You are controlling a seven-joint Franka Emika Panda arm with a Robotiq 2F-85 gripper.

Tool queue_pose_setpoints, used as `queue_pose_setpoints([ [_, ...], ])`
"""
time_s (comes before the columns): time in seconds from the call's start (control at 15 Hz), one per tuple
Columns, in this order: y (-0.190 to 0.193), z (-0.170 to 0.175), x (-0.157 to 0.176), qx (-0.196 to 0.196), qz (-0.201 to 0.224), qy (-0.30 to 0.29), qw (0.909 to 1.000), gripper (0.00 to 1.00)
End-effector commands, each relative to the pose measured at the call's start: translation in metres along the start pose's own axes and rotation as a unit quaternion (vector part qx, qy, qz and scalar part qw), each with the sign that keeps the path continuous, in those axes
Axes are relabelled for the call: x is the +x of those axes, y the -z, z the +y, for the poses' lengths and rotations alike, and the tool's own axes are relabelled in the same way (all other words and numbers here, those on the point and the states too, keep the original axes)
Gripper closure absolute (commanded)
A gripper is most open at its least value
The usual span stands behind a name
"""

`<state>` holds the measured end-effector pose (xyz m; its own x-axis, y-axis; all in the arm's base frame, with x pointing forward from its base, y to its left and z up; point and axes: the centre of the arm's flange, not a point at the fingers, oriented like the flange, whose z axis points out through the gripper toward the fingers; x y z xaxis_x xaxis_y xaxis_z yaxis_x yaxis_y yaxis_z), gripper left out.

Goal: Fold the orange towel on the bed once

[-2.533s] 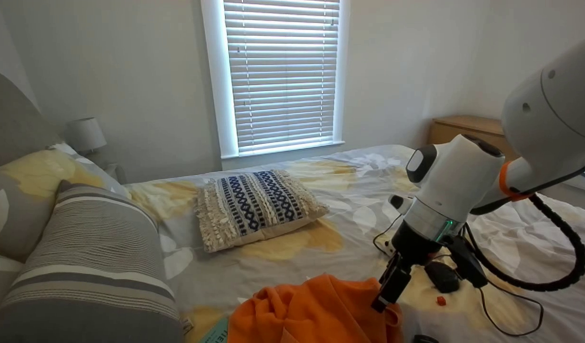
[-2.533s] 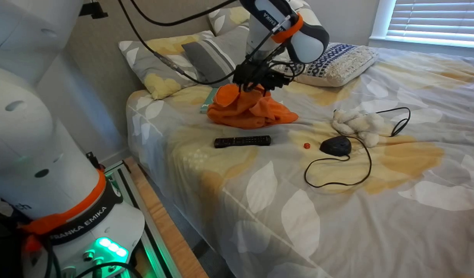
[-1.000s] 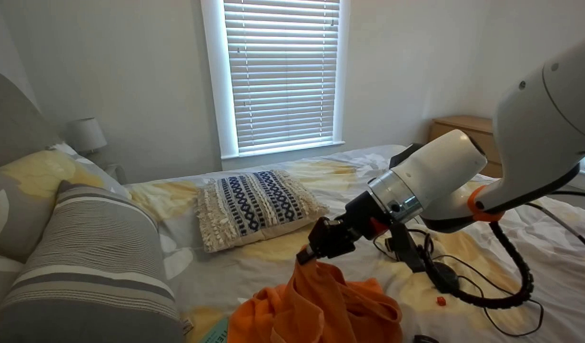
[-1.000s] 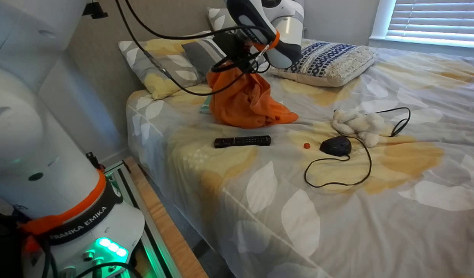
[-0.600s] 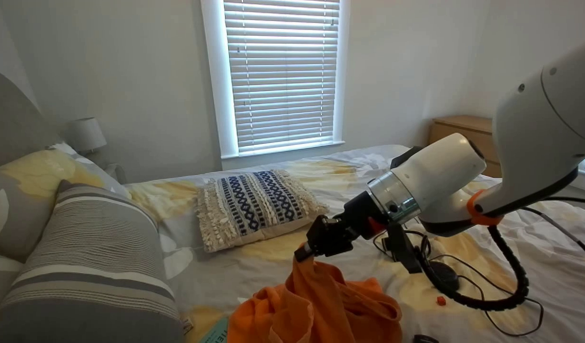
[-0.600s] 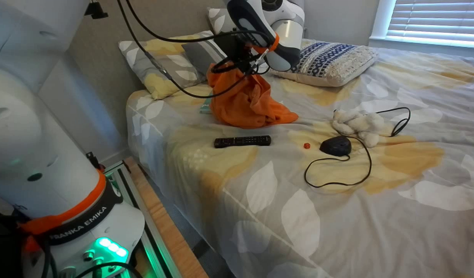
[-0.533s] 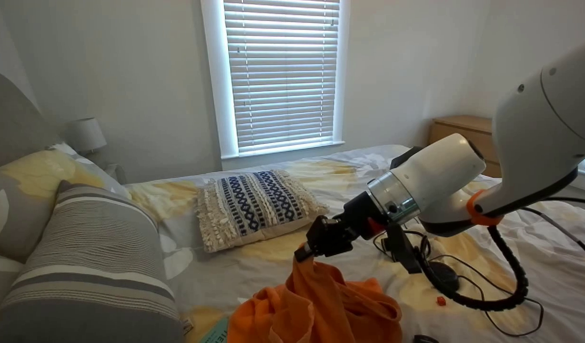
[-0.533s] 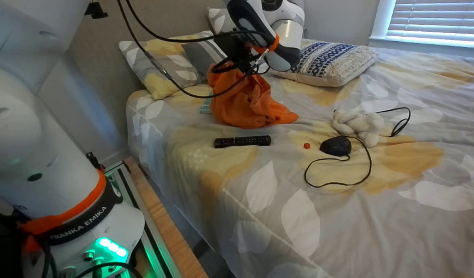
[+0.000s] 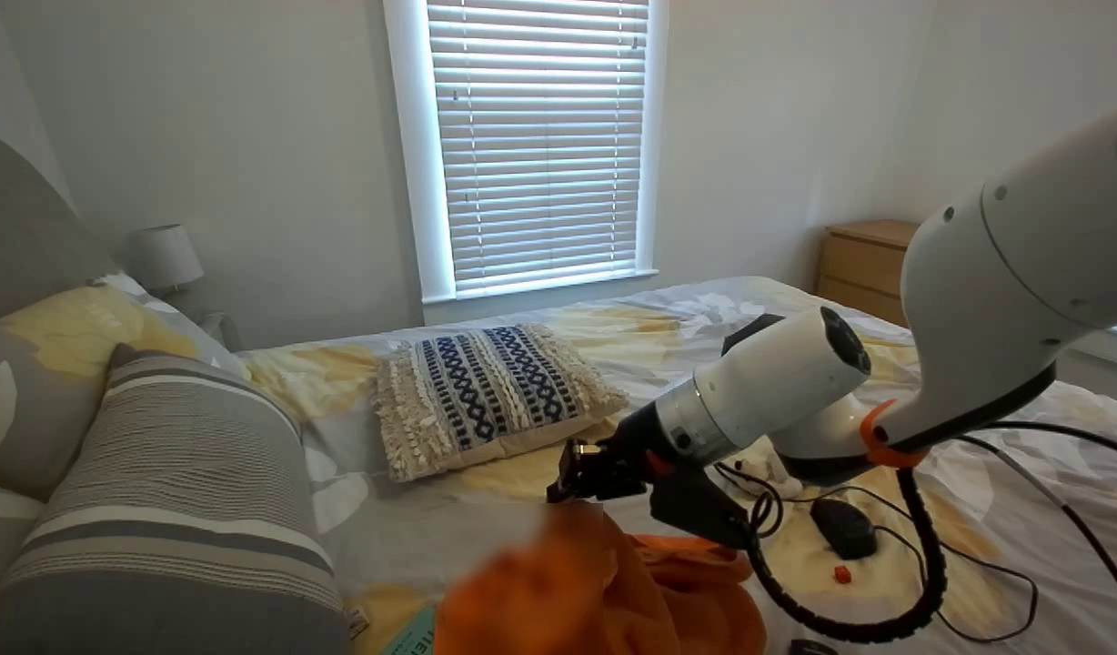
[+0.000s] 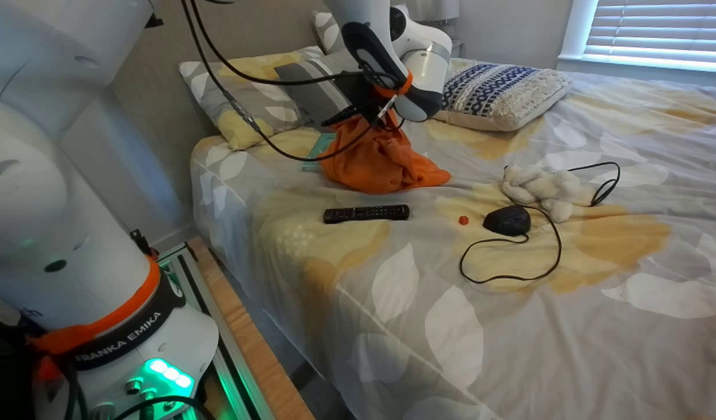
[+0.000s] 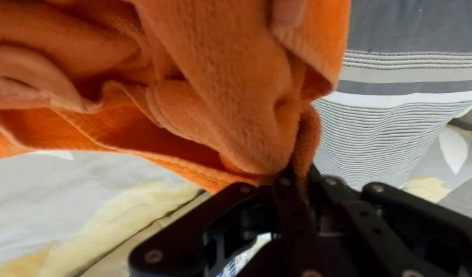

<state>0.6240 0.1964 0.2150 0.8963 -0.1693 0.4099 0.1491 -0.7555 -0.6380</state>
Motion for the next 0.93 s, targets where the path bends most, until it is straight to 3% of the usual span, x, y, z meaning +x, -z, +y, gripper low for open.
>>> queue_pose_setpoints([
  [0.0,-0.042,-0.003,-0.006,0.005,-0.008,-0.062,0.9981,0.98],
  [0.2,-0.062,-0.013,-0.023,0.018,-0.043,-0.109,0.993,0.98],
  [0.67,-0.081,-0.007,-0.043,-0.031,-0.059,-0.169,0.9834,0.98],
  [0.73,-0.079,-0.007,-0.04,-0.034,-0.059,-0.169,0.9833,0.68],
  [0.87,-0.068,-0.01,-0.03,-0.039,-0.053,-0.169,0.9835,0.6],
])
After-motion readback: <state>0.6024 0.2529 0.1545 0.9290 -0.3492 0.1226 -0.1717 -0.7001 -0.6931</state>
